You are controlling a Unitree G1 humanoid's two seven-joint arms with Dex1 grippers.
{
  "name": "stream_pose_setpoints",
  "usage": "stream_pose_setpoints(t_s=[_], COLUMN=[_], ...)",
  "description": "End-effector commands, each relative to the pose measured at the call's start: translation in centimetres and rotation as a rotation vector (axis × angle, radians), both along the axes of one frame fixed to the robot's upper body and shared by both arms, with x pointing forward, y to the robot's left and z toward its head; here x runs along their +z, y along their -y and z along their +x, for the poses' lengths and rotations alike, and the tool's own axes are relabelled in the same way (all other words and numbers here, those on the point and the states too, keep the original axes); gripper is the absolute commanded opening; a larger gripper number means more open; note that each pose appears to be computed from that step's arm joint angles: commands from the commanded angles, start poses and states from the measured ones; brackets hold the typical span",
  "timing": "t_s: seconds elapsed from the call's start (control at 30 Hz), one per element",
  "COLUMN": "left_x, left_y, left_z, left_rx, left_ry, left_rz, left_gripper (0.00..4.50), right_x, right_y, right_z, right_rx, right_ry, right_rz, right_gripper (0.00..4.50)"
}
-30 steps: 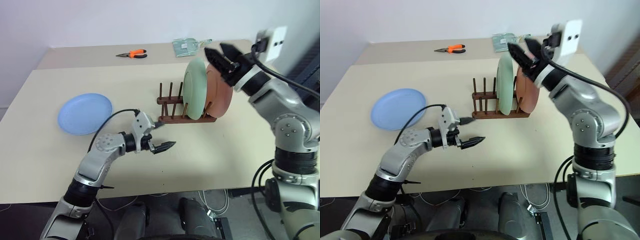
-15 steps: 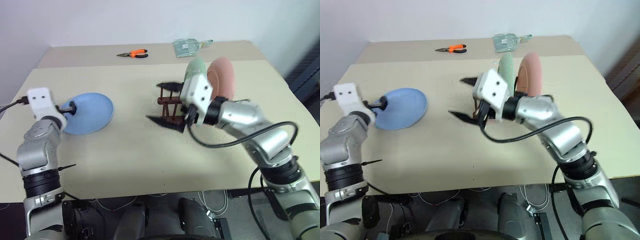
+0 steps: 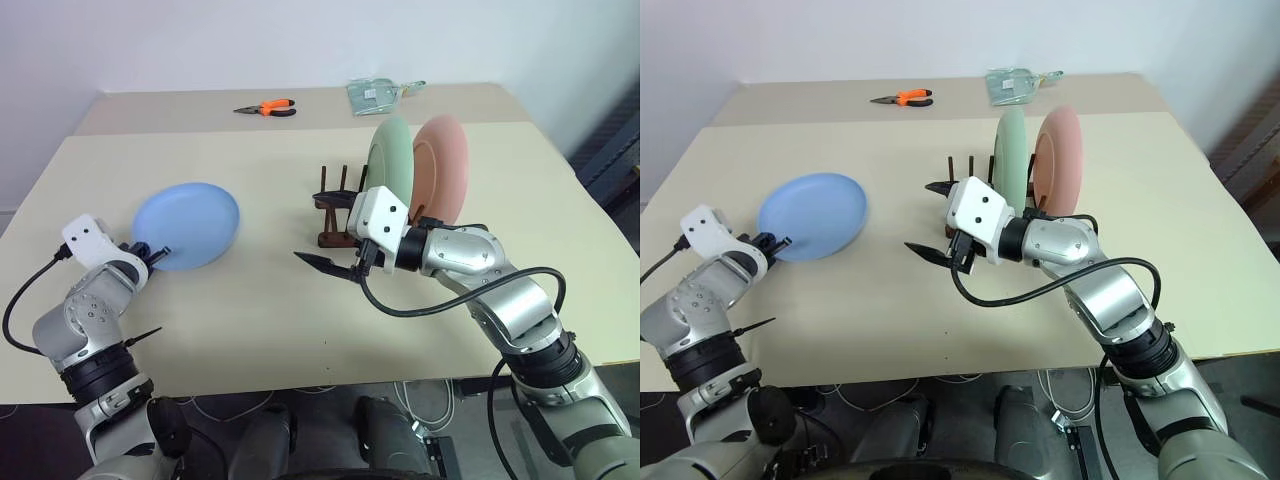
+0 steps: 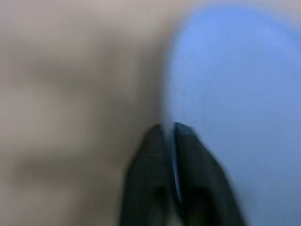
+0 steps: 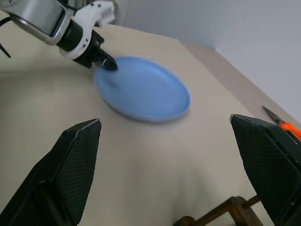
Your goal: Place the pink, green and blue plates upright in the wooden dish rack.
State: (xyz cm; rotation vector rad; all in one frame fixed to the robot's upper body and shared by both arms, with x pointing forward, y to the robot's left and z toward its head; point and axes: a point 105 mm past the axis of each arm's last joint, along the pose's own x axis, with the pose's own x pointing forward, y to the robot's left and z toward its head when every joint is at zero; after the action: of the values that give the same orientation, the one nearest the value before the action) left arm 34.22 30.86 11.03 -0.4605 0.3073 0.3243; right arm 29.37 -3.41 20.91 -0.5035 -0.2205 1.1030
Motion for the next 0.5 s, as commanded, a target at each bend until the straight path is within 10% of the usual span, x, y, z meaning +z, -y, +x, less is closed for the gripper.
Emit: stream_pose_setpoints(t_s=[0.03,0.5], left_x=[3.7,15.0], left_y=[2.6,8.8], left_z=[1.4,0.1], left_rx=[-0.123,-0.387], left_ry=[0.169,0.372], left_rz=[0.087,0.281], left_gripper=[0.07,0.07], right_x=[1.4,0.0], right_y=[0.3,-4.8], right_z=[0.4,4.3], right_rx=[-0.014,-0.008], right_ry=[0.075,0.529], right_rz=[-0.014,-0.308], right_gripper=[4.50,4.50])
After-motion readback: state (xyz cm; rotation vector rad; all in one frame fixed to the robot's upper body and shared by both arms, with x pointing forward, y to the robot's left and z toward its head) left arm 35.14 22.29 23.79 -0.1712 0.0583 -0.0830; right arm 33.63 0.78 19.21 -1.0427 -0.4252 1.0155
